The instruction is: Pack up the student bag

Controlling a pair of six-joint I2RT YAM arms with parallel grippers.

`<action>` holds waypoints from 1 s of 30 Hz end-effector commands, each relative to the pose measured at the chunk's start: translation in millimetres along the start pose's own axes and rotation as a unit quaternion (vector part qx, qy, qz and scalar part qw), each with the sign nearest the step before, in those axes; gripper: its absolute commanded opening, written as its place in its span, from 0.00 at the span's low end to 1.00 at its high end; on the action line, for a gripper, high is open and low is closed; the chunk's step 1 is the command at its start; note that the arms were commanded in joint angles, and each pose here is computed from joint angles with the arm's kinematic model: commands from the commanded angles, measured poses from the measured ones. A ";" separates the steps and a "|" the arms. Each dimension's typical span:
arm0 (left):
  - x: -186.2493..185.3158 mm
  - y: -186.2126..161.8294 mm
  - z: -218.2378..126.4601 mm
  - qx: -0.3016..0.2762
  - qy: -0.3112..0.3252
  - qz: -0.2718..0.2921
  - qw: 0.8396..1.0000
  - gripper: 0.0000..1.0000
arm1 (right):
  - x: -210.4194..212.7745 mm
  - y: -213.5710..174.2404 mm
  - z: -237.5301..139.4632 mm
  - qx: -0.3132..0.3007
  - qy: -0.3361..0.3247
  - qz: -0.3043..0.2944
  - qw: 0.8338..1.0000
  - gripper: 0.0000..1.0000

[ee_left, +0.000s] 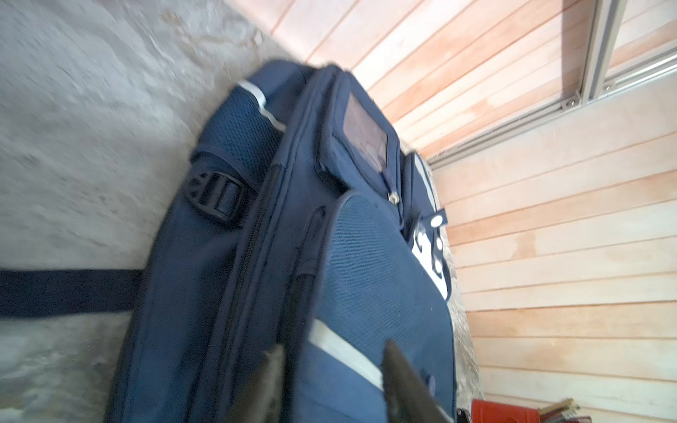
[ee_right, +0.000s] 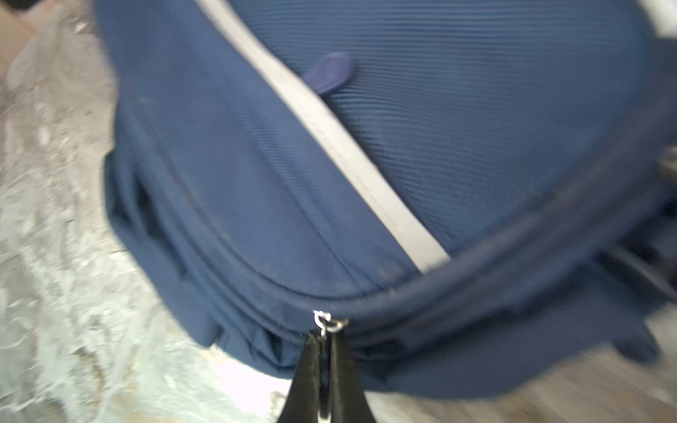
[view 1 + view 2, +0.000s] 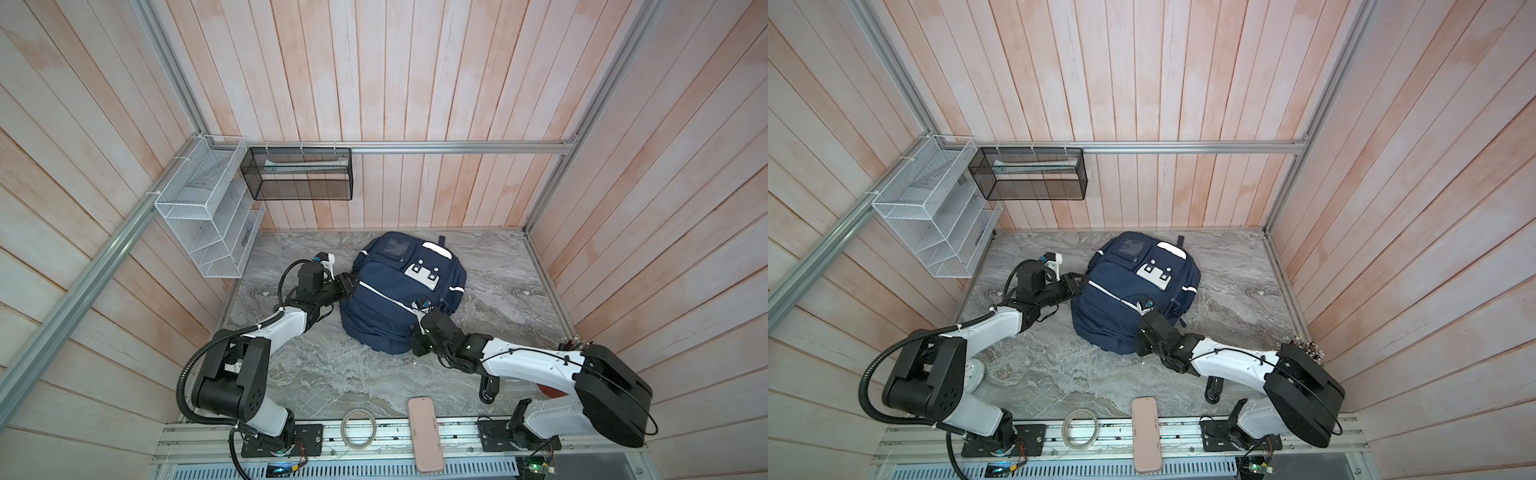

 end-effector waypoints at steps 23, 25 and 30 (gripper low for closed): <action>-18.3 -83.8 9.3 0.057 -0.059 -0.026 0.996 0.00 | -31.2 3.3 5.8 0.013 -0.085 0.000 0.996 0.00; -16.6 -91.9 2.2 0.063 -0.059 -0.031 0.996 0.00 | -62.3 1.8 4.2 0.024 -0.124 0.030 0.992 0.00; -17.8 -116.2 -12.7 0.081 -0.056 -0.035 0.995 0.00 | -114.0 11.1 4.7 0.036 -0.142 0.087 0.985 0.00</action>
Point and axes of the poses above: each gripper's point midway between its finger pads, its own z axis out along the fingers, its own x axis along the line the jaws close on, y = z × x, the point moved 5 cm from there along -z, back along the fingers, and after that the axes turned 5 degrees about z, right-handed, at the moved point
